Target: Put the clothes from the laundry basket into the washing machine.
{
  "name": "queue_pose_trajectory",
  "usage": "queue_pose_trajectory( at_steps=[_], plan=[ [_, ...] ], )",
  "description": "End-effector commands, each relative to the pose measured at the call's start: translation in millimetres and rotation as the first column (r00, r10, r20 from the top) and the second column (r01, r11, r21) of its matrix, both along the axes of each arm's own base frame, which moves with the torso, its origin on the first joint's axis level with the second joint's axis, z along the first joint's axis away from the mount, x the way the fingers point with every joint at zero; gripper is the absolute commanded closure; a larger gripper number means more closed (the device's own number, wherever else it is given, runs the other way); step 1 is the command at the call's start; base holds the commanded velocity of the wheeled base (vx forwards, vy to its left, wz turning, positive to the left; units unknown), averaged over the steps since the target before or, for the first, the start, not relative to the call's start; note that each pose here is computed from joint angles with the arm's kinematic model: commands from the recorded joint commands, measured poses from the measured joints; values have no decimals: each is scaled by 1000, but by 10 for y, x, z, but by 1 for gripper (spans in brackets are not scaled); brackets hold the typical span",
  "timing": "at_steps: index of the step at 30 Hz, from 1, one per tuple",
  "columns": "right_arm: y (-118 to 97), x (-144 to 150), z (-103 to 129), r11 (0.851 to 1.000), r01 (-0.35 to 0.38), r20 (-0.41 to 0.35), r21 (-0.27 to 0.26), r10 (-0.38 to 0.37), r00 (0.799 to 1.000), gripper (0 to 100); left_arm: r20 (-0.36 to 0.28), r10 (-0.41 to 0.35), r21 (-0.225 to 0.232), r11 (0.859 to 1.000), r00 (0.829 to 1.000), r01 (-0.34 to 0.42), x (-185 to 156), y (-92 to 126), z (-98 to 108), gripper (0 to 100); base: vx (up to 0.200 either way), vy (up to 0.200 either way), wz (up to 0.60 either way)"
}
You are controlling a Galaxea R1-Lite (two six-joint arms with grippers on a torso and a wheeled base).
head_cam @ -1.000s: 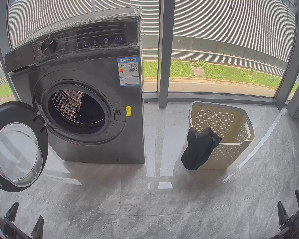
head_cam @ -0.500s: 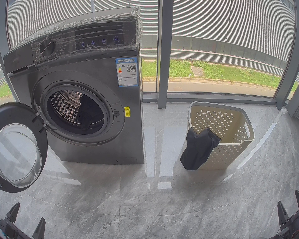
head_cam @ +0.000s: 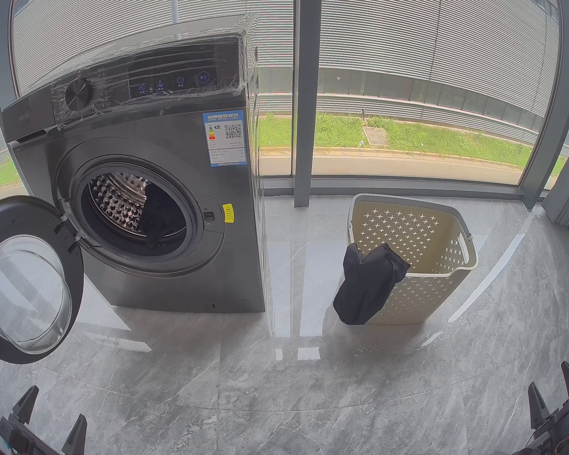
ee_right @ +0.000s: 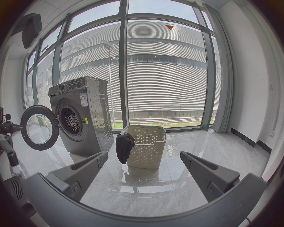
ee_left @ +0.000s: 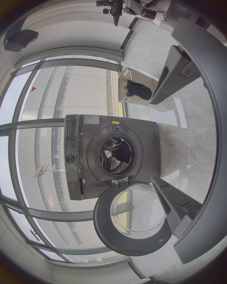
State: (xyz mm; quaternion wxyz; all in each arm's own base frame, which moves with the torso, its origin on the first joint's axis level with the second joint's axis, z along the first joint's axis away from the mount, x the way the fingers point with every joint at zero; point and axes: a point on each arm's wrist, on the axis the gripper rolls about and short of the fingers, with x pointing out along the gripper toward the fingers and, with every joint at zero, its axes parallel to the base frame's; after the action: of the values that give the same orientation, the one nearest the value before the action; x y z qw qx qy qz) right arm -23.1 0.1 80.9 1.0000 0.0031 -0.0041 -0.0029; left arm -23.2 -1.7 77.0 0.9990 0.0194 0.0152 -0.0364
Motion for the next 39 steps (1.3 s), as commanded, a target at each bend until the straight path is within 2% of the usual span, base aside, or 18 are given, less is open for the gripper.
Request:
queue_pose_trajectory(
  at_steps=[1,14,23,39],
  plan=[
    [0,2,-47,1000,0,-3,0,0,1000,0,-5,-1,-2,1000,1000,1,3,0,-53,0,200,0,0],
    [0,2,-47,1000,2,-3,2,-2,1000,0,-5,2,-2,1000,1000,-2,3,0,-53,0,200,0,0],
    [0,2,-47,1000,2,-3,2,-2,1000,0,-5,5,-5,1000,1000,-5,3,1,-53,0,0,0,0],
    [0,2,-47,1000,2,-3,0,-2,1000,0,-5,3,-2,1000,1000,-3,3,0,-53,0,0,-200,0]
  ],
)
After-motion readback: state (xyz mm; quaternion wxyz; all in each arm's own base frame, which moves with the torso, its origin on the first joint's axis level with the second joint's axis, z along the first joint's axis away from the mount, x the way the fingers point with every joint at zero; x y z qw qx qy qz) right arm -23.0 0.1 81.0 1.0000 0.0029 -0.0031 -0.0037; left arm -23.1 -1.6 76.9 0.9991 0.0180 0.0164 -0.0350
